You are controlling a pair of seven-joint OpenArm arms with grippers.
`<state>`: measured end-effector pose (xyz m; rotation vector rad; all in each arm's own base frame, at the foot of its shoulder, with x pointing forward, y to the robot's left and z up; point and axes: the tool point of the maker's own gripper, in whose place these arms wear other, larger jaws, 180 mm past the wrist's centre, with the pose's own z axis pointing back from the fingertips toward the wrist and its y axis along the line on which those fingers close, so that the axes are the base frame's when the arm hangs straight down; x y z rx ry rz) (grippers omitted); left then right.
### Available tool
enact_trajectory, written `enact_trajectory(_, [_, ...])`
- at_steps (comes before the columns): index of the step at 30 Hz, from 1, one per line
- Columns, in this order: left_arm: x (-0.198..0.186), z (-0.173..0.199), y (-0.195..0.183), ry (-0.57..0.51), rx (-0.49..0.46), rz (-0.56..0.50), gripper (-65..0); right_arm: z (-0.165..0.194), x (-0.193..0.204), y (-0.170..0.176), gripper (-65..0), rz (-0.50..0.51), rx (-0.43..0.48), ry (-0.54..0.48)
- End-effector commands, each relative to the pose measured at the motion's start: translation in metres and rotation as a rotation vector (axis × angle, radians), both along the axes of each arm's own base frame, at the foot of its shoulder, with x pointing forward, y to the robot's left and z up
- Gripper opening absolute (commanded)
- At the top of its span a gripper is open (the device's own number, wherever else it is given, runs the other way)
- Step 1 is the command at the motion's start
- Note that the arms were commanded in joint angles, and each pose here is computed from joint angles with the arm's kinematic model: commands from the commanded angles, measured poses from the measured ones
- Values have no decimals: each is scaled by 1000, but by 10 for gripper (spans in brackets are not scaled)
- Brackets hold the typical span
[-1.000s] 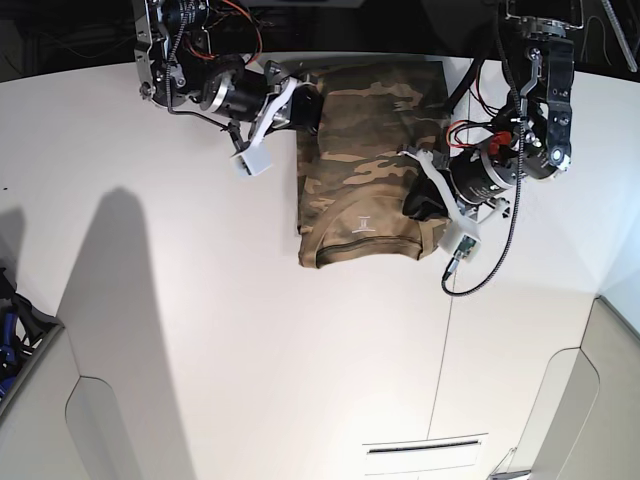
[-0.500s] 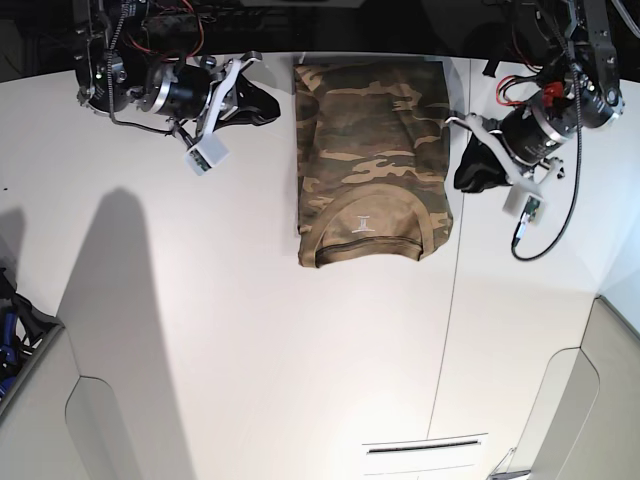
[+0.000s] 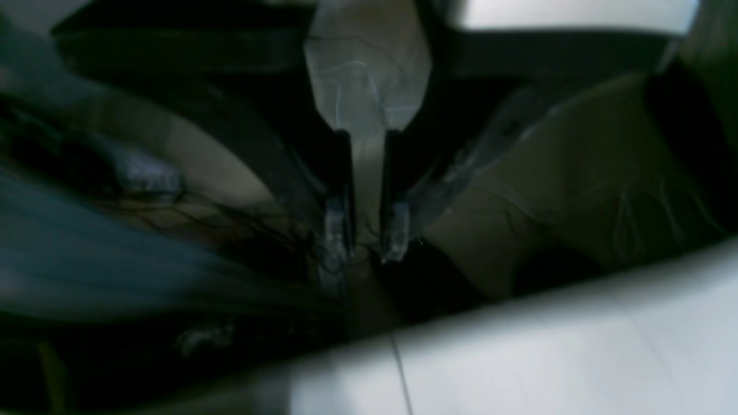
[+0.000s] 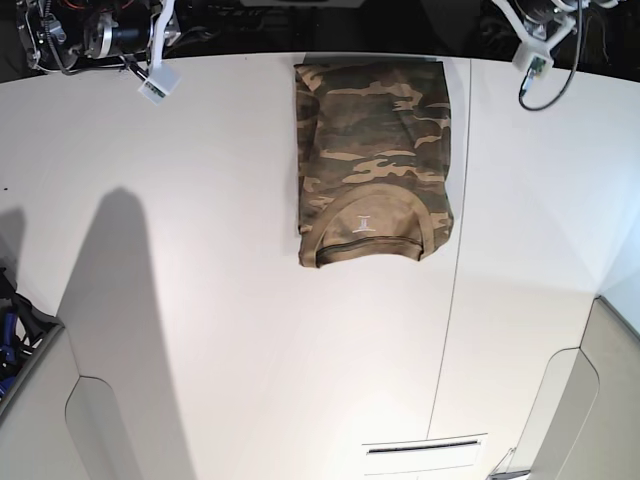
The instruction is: Fold the T-shirt properly
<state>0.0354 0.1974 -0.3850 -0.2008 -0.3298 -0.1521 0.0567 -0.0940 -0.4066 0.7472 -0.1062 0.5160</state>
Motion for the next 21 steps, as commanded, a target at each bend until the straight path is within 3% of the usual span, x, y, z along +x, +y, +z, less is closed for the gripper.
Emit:
enact_trajectory(1, [-12, 4, -2, 16, -3, -36, -559, 5, -6, 0, -650, 8, 16, 7])
enact_trajectory(8, [-71, -3, 10, 185, -29, -125, -559, -1, -77, 9, -650, 98, 15, 177])
enact_trajectory(14, [-103, -35, 35, 259, -55, -41, -559, -18, -148, 18, -650, 283, -41, 302])
enact_trajectory(21, [-148, -96, 15, 398, -141, -20, -559, -60, -192, 16, -650, 375, -131, 262])
